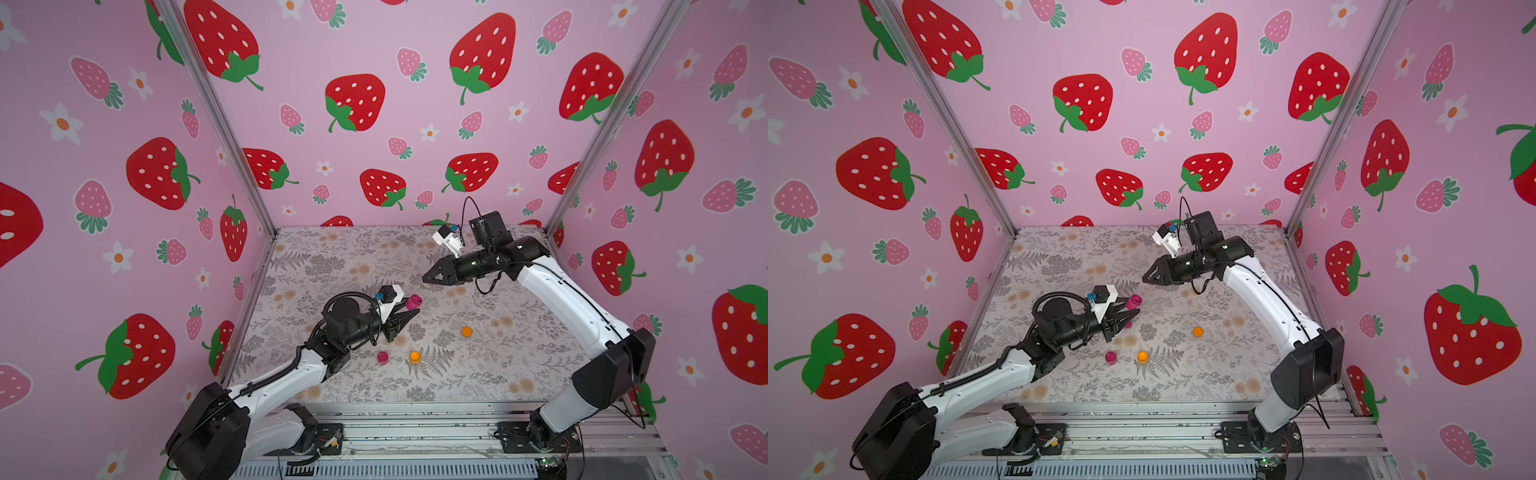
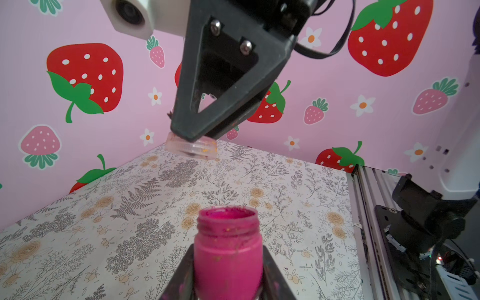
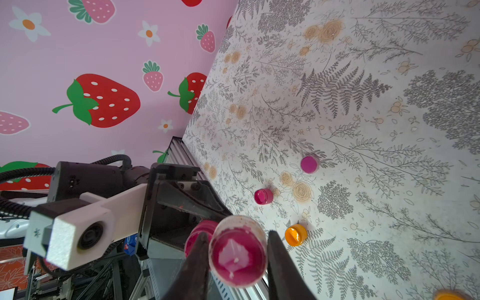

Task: Close the paint jar lid
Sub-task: Close the lid on the paint jar.

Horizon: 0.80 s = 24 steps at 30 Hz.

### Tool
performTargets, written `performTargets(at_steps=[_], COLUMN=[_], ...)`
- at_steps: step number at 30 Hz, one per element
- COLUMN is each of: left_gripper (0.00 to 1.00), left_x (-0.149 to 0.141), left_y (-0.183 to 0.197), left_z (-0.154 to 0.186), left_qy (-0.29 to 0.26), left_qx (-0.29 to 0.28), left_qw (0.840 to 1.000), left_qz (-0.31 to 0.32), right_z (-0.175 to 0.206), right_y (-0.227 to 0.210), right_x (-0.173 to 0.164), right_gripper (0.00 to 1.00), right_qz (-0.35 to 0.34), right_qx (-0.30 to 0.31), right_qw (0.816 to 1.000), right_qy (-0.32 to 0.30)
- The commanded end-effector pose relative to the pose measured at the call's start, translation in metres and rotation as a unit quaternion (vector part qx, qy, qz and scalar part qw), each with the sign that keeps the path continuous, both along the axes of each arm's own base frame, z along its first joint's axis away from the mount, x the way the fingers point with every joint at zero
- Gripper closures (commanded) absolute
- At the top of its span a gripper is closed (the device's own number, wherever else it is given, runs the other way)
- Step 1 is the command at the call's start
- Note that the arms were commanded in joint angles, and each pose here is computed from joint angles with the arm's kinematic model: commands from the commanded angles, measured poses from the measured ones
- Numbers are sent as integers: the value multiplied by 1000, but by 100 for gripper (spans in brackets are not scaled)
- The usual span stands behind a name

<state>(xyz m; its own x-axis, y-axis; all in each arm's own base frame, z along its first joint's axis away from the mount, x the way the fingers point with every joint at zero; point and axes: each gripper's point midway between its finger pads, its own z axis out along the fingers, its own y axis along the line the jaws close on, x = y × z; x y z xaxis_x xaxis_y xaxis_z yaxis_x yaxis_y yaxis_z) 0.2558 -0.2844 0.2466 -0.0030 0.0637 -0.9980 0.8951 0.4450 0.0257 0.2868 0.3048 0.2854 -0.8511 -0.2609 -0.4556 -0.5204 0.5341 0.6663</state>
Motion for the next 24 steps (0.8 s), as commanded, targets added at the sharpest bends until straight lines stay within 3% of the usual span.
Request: performTargets(at_steps=[1,24], left_gripper=[66,66], left_x=[-1,-4], left_y=[-7,-6], left_z=[32,32], left_qy=[-49,-42], left_qx=[-20,-10], left_qw=[998,999], left_qz=[-13,-9], right_z=[-8,-10], right_y=[5,12], right_x=[-17,-42], right_gripper=[74,75], right_qz=[27,47], right_qx=[-9,12], right_qw=[999,998], right_qy=[17,25])
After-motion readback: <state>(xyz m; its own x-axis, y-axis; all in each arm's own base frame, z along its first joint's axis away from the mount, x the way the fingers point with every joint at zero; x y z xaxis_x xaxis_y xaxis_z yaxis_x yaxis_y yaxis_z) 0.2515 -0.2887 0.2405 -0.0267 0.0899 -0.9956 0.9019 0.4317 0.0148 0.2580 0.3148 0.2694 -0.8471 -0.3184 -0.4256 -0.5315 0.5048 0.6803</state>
